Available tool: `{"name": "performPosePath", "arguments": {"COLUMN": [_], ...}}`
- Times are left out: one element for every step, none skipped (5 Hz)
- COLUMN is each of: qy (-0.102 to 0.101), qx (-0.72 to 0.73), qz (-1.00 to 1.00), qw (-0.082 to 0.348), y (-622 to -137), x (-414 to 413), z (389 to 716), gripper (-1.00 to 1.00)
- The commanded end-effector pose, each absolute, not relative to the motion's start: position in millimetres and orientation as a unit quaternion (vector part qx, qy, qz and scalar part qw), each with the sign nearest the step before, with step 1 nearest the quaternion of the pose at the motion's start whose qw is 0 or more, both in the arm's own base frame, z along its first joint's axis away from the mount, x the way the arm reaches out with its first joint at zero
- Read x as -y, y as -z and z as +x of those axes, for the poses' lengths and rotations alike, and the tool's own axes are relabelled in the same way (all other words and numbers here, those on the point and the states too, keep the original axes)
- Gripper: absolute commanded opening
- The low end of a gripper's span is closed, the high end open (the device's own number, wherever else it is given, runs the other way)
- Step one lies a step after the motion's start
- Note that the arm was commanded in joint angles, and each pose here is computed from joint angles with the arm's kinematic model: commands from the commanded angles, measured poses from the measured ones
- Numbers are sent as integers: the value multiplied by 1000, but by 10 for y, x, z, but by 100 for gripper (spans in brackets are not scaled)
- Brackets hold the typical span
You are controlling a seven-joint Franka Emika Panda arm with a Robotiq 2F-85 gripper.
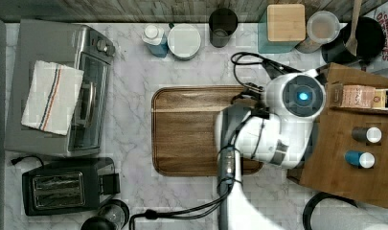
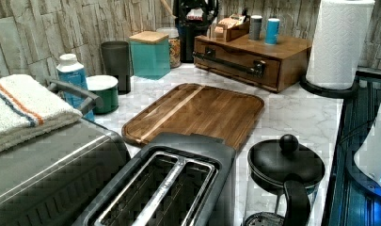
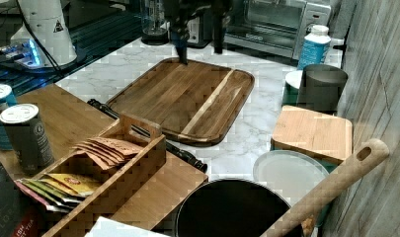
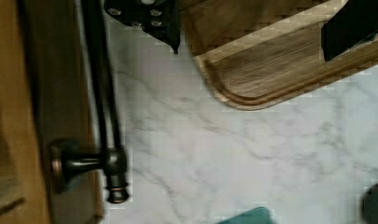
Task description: Open the drawer.
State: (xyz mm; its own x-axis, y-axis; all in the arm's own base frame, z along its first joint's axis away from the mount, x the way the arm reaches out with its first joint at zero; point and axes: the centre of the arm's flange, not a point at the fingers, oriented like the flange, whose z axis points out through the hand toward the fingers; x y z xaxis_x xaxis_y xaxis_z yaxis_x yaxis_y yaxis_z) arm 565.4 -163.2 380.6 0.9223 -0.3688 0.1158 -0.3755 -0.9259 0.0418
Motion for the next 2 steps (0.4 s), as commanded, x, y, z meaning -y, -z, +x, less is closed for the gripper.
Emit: {"name": "performPosePath", "arguments": {"qy": [-68,-69], "qx": [202,214], "qz": [976,973], "qw": [44,43], "y": [-3640,-3586], "x": [2162,2028], "z": [5527,5592], "gripper": [100,100]}}
